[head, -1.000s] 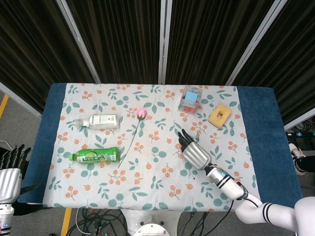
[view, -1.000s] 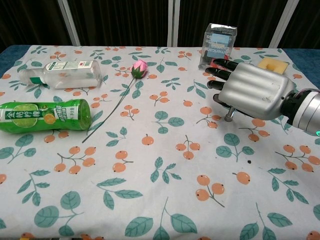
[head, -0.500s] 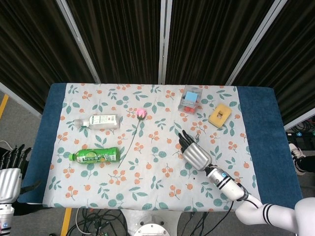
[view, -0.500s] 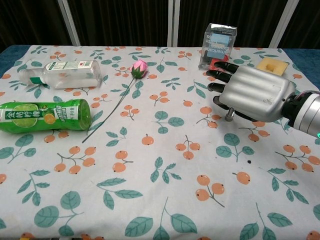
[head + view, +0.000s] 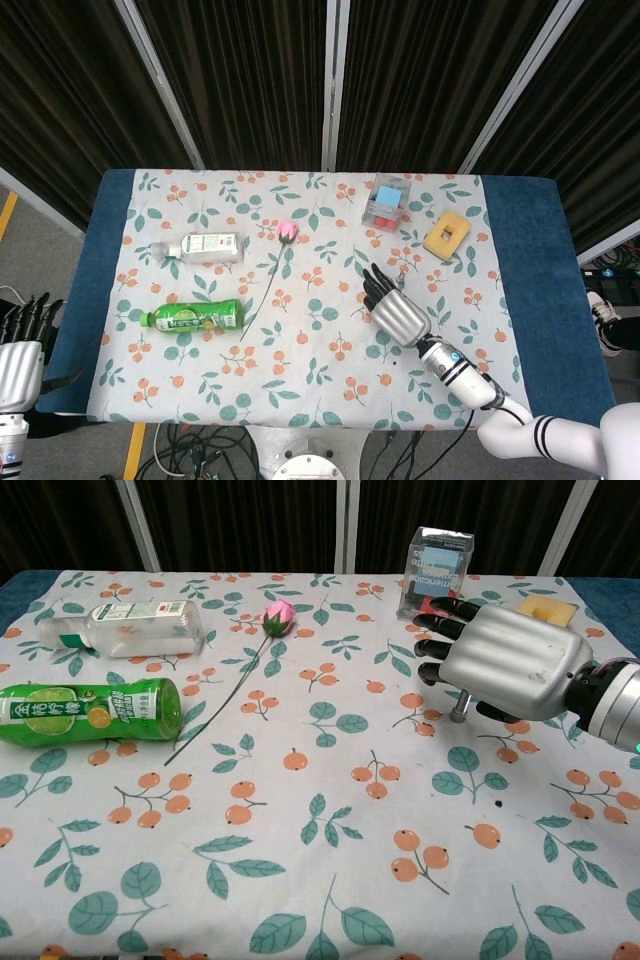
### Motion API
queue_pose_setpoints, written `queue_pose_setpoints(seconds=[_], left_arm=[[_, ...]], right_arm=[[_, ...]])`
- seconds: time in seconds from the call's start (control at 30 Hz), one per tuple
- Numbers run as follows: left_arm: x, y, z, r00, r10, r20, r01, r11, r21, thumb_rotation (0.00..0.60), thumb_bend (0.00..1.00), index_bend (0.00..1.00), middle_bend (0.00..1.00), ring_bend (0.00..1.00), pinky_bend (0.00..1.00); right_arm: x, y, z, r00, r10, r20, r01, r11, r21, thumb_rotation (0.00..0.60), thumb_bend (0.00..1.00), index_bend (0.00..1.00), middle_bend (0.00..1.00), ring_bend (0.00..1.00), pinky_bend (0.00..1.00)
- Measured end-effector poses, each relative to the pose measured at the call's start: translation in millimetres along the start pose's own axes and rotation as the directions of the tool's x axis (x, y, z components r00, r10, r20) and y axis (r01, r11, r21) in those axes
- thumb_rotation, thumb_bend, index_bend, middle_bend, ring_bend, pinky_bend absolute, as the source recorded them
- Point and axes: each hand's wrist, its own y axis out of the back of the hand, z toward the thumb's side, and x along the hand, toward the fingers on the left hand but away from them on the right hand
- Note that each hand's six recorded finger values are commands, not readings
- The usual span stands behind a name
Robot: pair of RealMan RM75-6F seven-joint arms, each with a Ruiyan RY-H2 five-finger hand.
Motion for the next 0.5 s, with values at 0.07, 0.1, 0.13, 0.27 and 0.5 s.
queue_pose_setpoints(seconds=[0.07,0.1,0.13,0.27,0.5], left_arm=[[0,1,0,1.000,0.002,0.001,-0.002,1.000,0.001,0.600,0.06,0.10,0.00,0.00,0.00],[0,1,0,1.000,0.002,0.001,-0.002,1.000,0.002,0.600,0.06,0.10,0.00,0.00,0.00],[1,1,0,1.000,0.003,0.002,-0.003,1.000,0.001,0.600,0.06,0.10,0.00,0.00,0.00],[2,2,2,1.000,0.001,0.012,-0.001,1.000,-0.011,0.600,0.06,0.10,0.00,0.00,0.00],[8,1,4,1.000,-0.005,0.021,0.006,1.000,-0.005,0.600,0.06,0.10,0.00,0.00,0.00]], right_arm=[[1,6,-3,1.000,-0.015,0.016,0.016,0.999,-0.037,0.600,0.12,0.27,0.17,0.00,0.00],[2,10,-5,0.999,-0.026,0.027,0.027,0.997,-0.067,0.600,0.12,0.27,0.17,0.00,0.00],[4,14,-7,0.999,-0.032,0.035,0.035,0.995,-0.093,0.600,0.12,0.27,0.17,0.00,0.00],[15,29,-19,0.996,-0.039,0.079,0.058,0.967,-0.247,0.600,0.12,0.27,0.17,0.00,0.00],[67,36,-71,0.972,0.035,0.233,0.107,0.816,-0.569,0.600,0.22,0.26,0.19,0.00,0.00]])
